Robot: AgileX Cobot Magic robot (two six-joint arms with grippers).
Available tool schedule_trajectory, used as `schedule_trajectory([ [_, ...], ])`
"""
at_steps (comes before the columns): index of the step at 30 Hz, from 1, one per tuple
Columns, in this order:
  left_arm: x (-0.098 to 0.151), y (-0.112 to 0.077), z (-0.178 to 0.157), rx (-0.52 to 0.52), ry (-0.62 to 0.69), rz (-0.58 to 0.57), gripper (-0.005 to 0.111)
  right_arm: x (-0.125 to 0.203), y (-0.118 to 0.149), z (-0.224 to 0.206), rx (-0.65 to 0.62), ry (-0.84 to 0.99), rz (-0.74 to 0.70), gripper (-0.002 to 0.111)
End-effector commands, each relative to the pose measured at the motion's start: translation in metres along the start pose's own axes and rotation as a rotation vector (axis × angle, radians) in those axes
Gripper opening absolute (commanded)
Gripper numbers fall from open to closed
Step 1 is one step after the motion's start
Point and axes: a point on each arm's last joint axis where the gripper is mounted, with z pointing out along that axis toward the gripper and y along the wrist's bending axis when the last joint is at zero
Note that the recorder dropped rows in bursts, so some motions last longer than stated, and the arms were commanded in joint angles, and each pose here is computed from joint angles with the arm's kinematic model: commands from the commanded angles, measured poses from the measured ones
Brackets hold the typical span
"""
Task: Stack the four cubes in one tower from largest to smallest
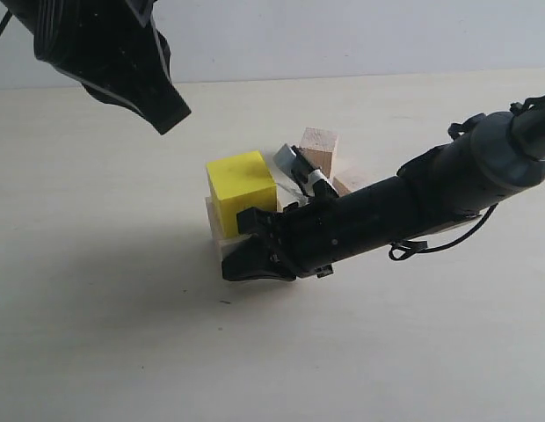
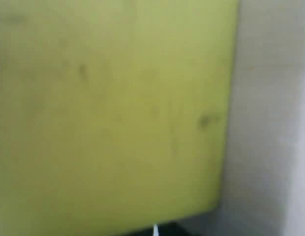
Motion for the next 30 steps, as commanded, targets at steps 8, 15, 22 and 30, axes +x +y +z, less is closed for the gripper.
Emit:
schedule_trajectory([
  [8, 0.001, 0.000, -0.003, -0.004, -0.011, 0.018, 0.001, -0.004, -0.003, 0.000, 0.055, -0.029, 0.002, 0.000],
  [15, 0.001, 0.000, -0.003, -0.004, -0.011, 0.018, 0.001, -0.006, -0.005, 0.000, 0.079, -0.038, 0.000, 0.000],
  [22, 0.001, 0.000, -0.003, -0.004, -0.011, 0.018, 0.001, -0.017, 0.006, 0.003, 0.051, -0.055, -0.044, 0.000],
  [30, 0.002, 0.000, -0.007, -0.007, -0.022, 0.018, 0.001, -0.017, 0.004, 0.003, 0.068, -0.061, -0.033, 0.000],
])
